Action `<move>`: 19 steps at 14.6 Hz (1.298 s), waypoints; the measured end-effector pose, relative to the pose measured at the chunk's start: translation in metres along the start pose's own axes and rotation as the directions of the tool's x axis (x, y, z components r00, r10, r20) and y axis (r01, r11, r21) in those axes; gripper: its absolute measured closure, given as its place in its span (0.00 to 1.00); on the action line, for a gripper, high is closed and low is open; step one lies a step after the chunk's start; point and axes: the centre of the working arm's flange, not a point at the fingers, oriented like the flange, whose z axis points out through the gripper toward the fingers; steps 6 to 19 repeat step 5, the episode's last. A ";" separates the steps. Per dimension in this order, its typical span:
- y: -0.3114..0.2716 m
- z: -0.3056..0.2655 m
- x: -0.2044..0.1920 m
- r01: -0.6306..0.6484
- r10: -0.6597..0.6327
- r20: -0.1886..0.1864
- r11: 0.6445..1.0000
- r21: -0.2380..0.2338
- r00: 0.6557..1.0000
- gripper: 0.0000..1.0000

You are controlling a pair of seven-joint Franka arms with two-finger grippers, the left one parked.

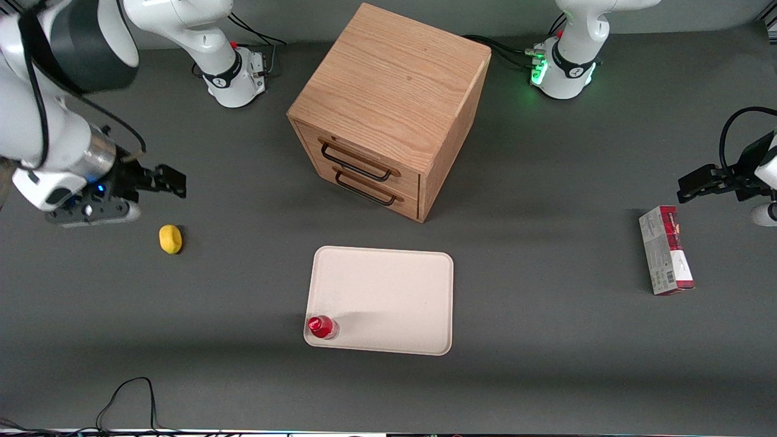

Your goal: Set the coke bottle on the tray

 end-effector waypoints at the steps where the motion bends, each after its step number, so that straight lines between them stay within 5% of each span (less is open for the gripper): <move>1: -0.001 -0.006 -0.008 0.006 -0.006 0.002 1.000 0.001 1.000 0.00; 19: 0.001 -0.015 -0.017 0.021 -0.021 0.014 1.000 0.002 1.000 0.00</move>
